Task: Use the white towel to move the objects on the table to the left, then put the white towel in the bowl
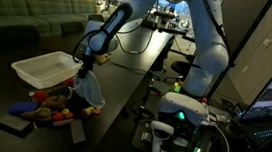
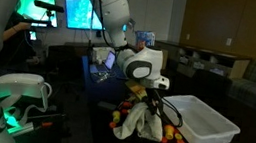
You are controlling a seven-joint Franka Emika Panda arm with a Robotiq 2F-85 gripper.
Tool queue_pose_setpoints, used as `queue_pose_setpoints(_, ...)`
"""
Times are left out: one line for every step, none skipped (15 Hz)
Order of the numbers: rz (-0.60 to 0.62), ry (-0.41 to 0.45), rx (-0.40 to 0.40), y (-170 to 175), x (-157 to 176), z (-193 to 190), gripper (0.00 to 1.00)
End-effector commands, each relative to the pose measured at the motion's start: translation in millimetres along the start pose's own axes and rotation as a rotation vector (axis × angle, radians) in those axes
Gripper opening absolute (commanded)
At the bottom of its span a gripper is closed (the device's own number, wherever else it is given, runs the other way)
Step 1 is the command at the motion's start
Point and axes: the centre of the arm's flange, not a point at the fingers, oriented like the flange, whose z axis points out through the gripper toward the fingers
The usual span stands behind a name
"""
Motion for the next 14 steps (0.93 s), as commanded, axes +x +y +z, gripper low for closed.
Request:
queue_pose_setpoints(0.018, -0.010, 0.013, 45.4, -20.1, -46.9, 0.02)
queue_pose_setpoints(0.034, -0.013, 0.002, 56.6, -20.4, -48.1, 0.02)
queue_pose_setpoints(0.050, -0.011, -0.012, 70.3, -20.2, -53.6, 0.02)
queue_pose_setpoints(0.064, -0.001, -0.036, 80.8, -18.9, -52.7, 0.02)
queue_pose_setpoints(0.082, 0.018, -0.065, 92.0, -15.9, -52.8, 0.02)
queue_pose_setpoints(0.092, 0.028, -0.082, 104.5, -13.2, -52.6, 0.02)
queue_pose_setpoints(0.107, 0.046, -0.114, 113.3, -10.6, -47.7, 0.02)
queue_pose_setpoints(0.110, 0.055, -0.138, 123.4, -8.6, -45.4, 0.02)
queue_pose_setpoints(0.102, 0.057, -0.152, 131.3, -6.5, -38.6, 0.02)
queue_pose_setpoints(0.095, 0.062, -0.176, 137.8, -4.7, -31.1, 0.02)
queue_pose_setpoints(0.083, 0.073, -0.197, 144.3, -1.5, -23.0, 0.02)
queue_pose_setpoints(0.073, 0.078, -0.210, 149.2, 2.1, -12.6, 0.02)
queue_pose_setpoints(0.064, 0.089, -0.228, 153.8, 6.0, -0.7, 0.02)
queue_pose_setpoints(0.059, 0.100, -0.240, 158.1, 10.9, 10.8, 0.02)
